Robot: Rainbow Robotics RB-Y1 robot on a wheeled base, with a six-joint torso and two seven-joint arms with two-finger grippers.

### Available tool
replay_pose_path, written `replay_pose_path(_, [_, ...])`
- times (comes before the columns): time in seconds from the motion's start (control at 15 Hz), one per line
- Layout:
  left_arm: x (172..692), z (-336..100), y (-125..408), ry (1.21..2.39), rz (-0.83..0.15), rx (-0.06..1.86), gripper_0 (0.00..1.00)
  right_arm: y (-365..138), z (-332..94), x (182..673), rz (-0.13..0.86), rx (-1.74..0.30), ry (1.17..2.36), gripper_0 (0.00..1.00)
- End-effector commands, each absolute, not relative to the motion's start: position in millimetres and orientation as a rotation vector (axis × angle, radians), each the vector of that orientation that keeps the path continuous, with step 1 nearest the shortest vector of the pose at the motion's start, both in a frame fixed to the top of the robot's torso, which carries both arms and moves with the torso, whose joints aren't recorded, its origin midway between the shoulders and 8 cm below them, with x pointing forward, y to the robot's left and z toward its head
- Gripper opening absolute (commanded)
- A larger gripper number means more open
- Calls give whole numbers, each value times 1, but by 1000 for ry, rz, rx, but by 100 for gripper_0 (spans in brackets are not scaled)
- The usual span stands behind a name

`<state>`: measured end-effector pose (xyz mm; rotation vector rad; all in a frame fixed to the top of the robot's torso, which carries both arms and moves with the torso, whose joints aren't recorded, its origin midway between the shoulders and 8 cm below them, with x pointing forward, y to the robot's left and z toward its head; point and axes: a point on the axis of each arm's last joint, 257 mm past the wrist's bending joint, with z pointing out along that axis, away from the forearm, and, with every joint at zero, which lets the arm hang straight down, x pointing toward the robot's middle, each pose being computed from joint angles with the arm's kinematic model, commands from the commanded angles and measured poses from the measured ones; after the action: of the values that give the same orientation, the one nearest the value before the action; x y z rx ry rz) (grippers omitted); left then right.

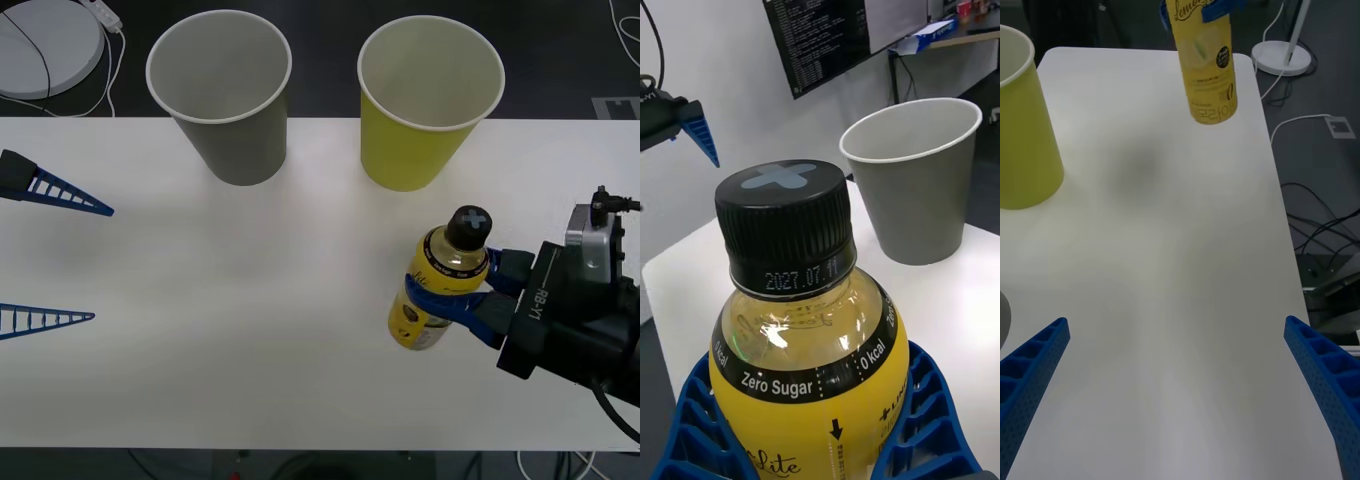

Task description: Put the can into the green bin and the plastic bottle into the gray bin

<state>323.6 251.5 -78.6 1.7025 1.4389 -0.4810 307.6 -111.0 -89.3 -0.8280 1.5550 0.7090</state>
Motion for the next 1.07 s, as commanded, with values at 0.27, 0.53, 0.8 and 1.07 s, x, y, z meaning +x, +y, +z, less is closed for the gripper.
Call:
replay_pose_path(0.27, [324,-79,252,1439,-481,1703,100,-112,-78,313,748,-834,1603,0])
replay_pose_path(0.53, [324,-79,252,1439,-481,1703,100,-110,-65,318,742,-877,1606,0])
replay_pose_path(0.8, [324,-79,252,1439,-481,1703,100,-104,-51,323,772,-929,1603,0])
replay_pose_path(1.07, [324,-79,252,1439,-481,1703,100,-100,-46,330,763,-963,1638,0])
